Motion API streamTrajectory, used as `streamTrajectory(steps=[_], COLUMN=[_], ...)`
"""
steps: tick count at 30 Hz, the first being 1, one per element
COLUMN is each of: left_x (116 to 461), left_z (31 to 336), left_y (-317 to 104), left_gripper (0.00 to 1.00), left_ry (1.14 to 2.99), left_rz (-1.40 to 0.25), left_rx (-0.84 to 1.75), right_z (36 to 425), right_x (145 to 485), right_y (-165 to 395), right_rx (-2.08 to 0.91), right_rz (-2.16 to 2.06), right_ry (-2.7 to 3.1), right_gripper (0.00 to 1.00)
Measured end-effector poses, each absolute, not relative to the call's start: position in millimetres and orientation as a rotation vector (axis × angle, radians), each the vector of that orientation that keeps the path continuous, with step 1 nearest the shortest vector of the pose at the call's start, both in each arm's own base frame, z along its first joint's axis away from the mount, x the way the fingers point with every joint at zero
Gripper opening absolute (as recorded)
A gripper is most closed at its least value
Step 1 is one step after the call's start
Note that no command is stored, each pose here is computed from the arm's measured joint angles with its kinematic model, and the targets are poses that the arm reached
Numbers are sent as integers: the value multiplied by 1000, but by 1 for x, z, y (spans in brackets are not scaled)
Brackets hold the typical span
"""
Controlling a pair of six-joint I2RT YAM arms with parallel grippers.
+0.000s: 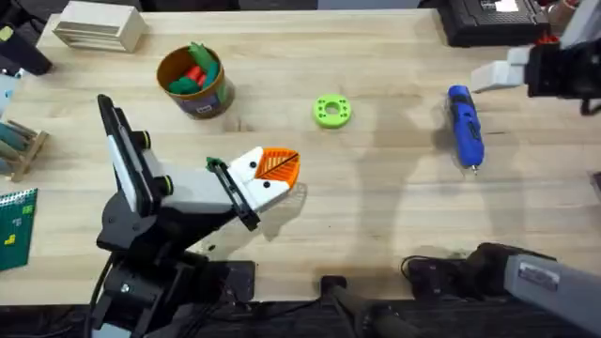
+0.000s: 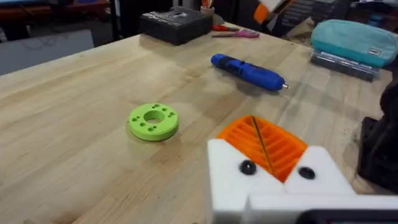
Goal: Pick up the gripper from the table and insert it into the empty holder that is missing its gripper. Then pick up a screw, insert it into the mounting hole, and use the screwdriver to tighten it. Finally, clean up the table by picking up the vegetable and placing it into the bucket.
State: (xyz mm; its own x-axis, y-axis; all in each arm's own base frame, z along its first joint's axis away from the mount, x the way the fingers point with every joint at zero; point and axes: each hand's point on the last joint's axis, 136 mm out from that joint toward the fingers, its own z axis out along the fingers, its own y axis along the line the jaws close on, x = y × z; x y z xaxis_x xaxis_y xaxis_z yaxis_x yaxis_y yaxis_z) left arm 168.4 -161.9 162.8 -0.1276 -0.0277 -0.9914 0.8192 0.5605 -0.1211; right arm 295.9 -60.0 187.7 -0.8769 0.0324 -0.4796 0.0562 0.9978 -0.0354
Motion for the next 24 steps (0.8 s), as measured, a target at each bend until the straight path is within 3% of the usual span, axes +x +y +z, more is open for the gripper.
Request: streamTrajectory(steps=[14,24], left_x=[168,168], left_z=[163,163], left_y=[-162,-162], left_gripper=[7,7], left_ry=[1536,1535], left_rz=[-839,-839], left_rx=[700,700], right_z=[61,37], right_x=[364,361], right_y=[-90,-89], right_rx=[-96,-92], right_rz=[18,47], right_ry=[2811,2872], right_gripper=[990,954])
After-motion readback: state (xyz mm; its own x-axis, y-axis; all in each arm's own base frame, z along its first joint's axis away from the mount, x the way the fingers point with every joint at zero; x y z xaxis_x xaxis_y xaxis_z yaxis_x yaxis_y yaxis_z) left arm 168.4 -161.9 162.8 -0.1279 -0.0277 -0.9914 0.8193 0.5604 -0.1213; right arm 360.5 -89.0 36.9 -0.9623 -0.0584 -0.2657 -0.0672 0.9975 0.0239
